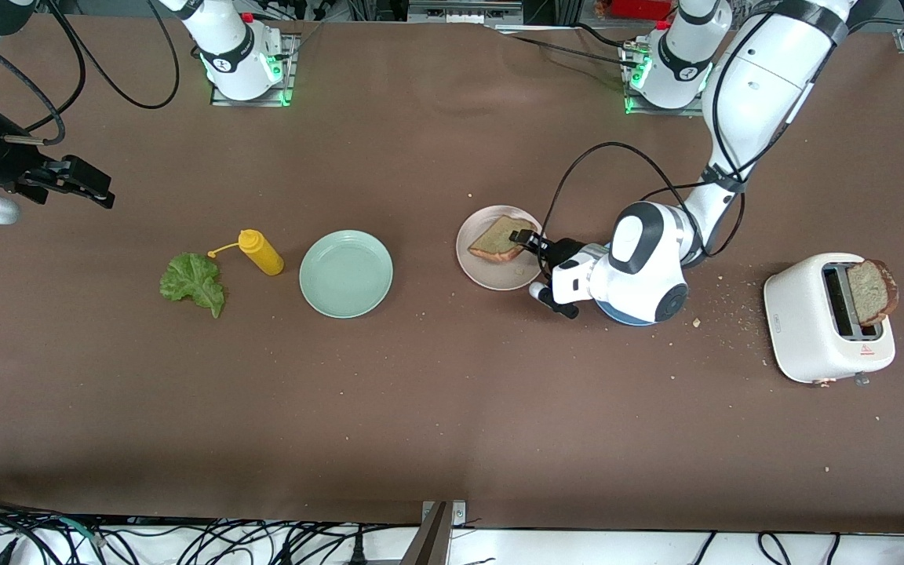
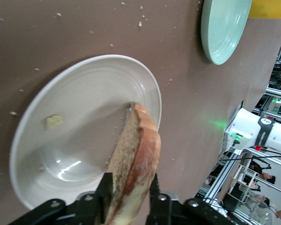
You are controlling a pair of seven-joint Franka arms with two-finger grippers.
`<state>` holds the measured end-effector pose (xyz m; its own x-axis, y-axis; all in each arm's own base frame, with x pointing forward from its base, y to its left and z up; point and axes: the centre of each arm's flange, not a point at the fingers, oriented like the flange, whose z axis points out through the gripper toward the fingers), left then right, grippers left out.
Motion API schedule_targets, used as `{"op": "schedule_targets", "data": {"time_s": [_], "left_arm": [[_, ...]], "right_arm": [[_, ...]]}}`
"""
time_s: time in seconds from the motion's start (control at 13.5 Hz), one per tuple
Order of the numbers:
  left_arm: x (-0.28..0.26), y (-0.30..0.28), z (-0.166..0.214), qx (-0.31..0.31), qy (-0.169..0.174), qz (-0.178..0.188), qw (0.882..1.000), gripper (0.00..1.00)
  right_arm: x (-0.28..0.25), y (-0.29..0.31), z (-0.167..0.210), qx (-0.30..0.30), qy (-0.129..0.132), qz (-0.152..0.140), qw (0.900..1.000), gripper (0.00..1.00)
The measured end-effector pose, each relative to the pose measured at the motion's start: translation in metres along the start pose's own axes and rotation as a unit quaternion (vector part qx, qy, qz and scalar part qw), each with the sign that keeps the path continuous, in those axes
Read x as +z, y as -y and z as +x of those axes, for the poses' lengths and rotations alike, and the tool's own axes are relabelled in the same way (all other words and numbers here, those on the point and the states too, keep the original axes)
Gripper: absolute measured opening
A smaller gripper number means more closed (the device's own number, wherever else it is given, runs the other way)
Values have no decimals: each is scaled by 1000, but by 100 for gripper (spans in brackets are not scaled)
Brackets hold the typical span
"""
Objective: Make sandwich in beige plate with both arms
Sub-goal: 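Lower the bread onto the beige plate and open the left gripper, then draw the left gripper back while the right gripper reaches toward the mustard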
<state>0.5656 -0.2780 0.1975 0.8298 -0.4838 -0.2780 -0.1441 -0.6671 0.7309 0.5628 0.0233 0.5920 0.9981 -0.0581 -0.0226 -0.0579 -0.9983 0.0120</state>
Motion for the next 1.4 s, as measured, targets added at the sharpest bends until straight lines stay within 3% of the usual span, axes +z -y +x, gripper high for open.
{"op": "schedule_targets", "data": {"time_s": [0.3, 0.44, 0.74, 1.03, 1.4], "left_arm": [[-19, 7, -4, 15, 1, 42, 999, 87], [-32, 3, -7, 36, 7, 88, 995, 100], [-76, -16, -21, 75, 18, 186, 979, 100], [-170, -11, -42, 79, -17, 296, 952, 100], [-305, -1, -85, 40, -81, 339, 936, 100]], "right_arm": [[0, 0, 0, 0, 0, 0, 1000, 100], [0, 0, 0, 0, 0, 0, 1000, 100], [0, 1, 0, -1, 0, 0, 1000, 100], [0, 2, 0, -2, 0, 0, 1000, 100], [0, 13, -1, -14, 0, 0, 1000, 100]]}}
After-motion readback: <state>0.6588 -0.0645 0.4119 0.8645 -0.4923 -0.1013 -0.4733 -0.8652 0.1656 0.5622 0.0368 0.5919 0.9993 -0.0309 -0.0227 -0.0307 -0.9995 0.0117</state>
